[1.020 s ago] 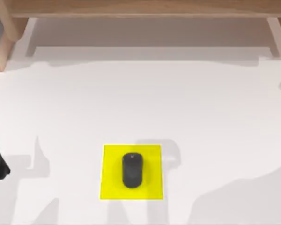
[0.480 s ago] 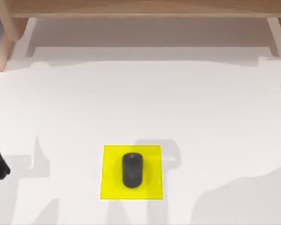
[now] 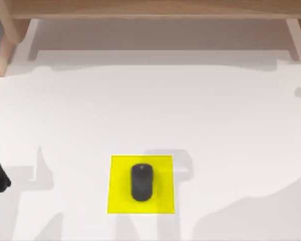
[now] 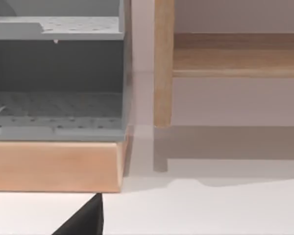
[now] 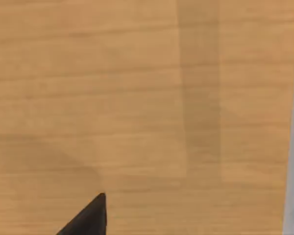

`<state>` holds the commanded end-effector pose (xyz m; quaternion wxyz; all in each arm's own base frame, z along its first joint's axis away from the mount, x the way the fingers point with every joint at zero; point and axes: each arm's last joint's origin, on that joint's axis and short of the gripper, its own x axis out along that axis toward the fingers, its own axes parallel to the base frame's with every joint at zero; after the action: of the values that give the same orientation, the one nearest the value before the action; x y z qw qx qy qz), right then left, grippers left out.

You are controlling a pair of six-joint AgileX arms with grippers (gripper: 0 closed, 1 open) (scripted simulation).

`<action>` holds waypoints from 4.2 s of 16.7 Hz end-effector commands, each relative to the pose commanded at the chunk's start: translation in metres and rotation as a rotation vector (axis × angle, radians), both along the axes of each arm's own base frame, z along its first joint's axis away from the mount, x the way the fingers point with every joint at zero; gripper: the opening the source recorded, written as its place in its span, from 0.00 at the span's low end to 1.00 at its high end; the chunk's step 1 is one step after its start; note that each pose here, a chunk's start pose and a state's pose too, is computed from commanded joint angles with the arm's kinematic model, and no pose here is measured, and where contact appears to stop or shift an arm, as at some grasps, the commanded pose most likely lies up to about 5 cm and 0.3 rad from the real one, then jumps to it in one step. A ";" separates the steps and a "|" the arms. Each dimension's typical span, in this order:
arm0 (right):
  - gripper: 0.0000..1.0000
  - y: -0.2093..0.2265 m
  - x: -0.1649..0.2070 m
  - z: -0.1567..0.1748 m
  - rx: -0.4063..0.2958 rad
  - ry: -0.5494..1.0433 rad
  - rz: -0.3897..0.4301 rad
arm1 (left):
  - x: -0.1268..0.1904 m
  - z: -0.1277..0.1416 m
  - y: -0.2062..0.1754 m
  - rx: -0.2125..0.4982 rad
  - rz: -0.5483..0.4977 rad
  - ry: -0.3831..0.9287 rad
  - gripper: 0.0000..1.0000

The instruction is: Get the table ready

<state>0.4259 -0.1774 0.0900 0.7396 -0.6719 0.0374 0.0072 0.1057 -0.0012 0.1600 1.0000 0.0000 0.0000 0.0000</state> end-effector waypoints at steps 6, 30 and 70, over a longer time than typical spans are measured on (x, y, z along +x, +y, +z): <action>1.00 0.052 -0.035 0.094 0.313 -0.005 -0.040 | 0.000 0.000 0.000 0.000 0.000 0.000 1.00; 1.00 0.176 -0.320 0.070 1.474 -0.082 -0.016 | 0.000 0.000 0.000 0.000 0.000 0.000 1.00; 1.00 0.176 -0.320 0.070 1.474 -0.082 -0.016 | 0.316 0.273 -0.123 -0.013 -0.017 -0.012 1.00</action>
<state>0.1057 -0.0012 0.1600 1.0000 0.0000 0.0000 0.0000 0.4214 -0.1246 0.4328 0.9999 -0.0066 -0.0059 -0.0086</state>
